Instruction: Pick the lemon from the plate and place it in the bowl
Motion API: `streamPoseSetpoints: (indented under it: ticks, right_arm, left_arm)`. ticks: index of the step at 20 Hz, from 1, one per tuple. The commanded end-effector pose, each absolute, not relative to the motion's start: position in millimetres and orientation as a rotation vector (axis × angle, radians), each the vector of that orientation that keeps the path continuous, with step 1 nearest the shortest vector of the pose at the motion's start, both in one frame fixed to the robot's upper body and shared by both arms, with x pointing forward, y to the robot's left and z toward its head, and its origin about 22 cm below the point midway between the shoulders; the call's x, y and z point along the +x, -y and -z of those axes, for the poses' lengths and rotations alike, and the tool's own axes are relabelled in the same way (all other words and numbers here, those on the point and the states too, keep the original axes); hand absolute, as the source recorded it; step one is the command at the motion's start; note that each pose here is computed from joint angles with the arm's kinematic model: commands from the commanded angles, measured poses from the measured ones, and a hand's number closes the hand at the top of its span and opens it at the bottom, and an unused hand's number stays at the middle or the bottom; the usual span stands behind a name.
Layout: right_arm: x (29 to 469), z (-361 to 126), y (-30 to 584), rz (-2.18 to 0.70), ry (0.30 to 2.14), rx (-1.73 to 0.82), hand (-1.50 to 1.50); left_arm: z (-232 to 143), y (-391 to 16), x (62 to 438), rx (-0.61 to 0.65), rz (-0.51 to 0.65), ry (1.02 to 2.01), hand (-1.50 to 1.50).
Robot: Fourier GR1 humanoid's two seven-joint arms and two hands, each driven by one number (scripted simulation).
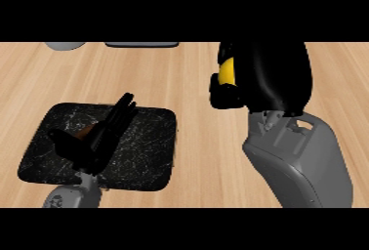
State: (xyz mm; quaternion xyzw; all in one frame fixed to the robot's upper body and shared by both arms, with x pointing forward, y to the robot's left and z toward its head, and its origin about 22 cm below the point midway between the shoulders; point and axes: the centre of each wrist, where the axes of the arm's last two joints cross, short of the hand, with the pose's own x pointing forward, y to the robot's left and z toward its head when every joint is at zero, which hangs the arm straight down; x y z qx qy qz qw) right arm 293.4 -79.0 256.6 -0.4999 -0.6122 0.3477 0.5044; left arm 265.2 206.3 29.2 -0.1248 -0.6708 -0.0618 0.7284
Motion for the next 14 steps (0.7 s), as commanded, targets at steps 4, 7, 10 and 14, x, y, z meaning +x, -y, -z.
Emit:
streamPoseSetpoints:
  ticks: [4,7,10,14]
  right_arm:
    - [351.9,-240.2,114.7,-0.749,1.453,-1.191,1.50]
    - [382.9,-223.4,128.3,-0.716,1.472,-1.199,1.50]
    - [400.4,-195.6,167.7,-0.760,1.439,-1.254,1.50]
    - [433.5,-187.5,153.3,-0.797,1.385,-1.331,1.50]
  left_arm:
    - [-26.2,-195.9,259.5,-0.278,0.137,1.478,0.00]
    - [-37.3,-207.5,267.5,-0.272,0.143,1.493,0.00]
    - [-46.4,-203.4,267.3,-0.283,0.155,1.516,0.00]
    - [-28.4,-183.1,262.0,-0.285,0.146,1.497,0.00]
